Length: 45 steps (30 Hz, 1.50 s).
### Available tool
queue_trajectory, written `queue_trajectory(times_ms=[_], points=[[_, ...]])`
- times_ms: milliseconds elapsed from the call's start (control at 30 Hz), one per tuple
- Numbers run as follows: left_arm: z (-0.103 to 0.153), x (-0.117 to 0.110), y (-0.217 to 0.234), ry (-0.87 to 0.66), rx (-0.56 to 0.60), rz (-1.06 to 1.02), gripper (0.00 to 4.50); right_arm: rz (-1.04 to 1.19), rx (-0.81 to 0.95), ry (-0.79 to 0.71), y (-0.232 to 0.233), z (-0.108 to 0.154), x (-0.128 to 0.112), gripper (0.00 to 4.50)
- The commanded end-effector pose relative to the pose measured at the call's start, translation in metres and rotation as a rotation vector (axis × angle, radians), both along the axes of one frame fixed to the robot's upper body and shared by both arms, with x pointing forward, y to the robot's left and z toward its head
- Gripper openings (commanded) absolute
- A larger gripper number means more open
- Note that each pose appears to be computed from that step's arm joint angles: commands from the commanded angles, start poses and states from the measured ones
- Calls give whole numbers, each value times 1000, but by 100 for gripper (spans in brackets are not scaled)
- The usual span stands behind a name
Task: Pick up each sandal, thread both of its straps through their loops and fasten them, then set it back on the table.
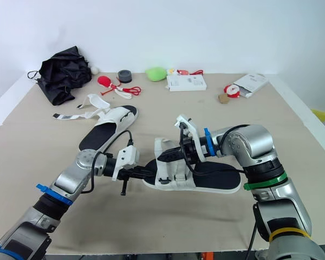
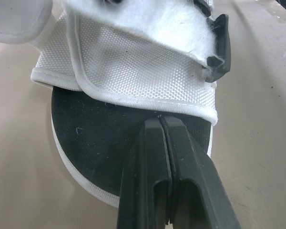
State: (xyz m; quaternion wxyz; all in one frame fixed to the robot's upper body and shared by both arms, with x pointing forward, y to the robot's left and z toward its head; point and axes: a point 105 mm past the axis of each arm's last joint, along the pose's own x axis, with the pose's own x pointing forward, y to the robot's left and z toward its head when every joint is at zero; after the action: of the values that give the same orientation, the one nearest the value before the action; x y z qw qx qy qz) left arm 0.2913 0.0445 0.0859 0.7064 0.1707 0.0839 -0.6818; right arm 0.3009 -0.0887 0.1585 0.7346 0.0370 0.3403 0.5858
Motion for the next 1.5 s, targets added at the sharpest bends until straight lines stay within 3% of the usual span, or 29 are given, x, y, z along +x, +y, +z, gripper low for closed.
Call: queue_trajectory(times_ms=[33, 300, 567, 667, 800, 900, 1000, 1067, 1300, 1500], points=[[-43, -1, 22, 123, 131, 88, 0, 43, 26, -38, 2, 15, -5, 2], [-43, 0, 23, 122, 131, 94, 0, 120, -118, -69, -3, -11, -20, 2], [-43, 0, 23, 124, 132, 95, 0, 235, -133, -145, -3, -13, -36, 2], [-43, -1, 24, 126, 133, 93, 0, 297, -102, -161, -2, -11, -48, 100], [-43, -2, 24, 130, 135, 90, 0, 253, -88, -190, -5, -1, -41, 285], [-43, -4, 24, 131, 135, 86, 0, 173, -28, -217, -10, 20, -29, 439], [-42, -4, 22, 131, 133, 84, 0, 182, 46, -258, -18, 43, -39, 439], [-42, -3, 22, 131, 128, 87, 0, 210, 65, -278, -25, 49, -59, 439], [-43, -7, 24, 135, 126, 92, 0, 199, -183, -281, -29, -17, -107, 439], [-44, -7, 24, 141, 129, 88, 0, -22, -233, -306, -30, -37, -91, 439]])
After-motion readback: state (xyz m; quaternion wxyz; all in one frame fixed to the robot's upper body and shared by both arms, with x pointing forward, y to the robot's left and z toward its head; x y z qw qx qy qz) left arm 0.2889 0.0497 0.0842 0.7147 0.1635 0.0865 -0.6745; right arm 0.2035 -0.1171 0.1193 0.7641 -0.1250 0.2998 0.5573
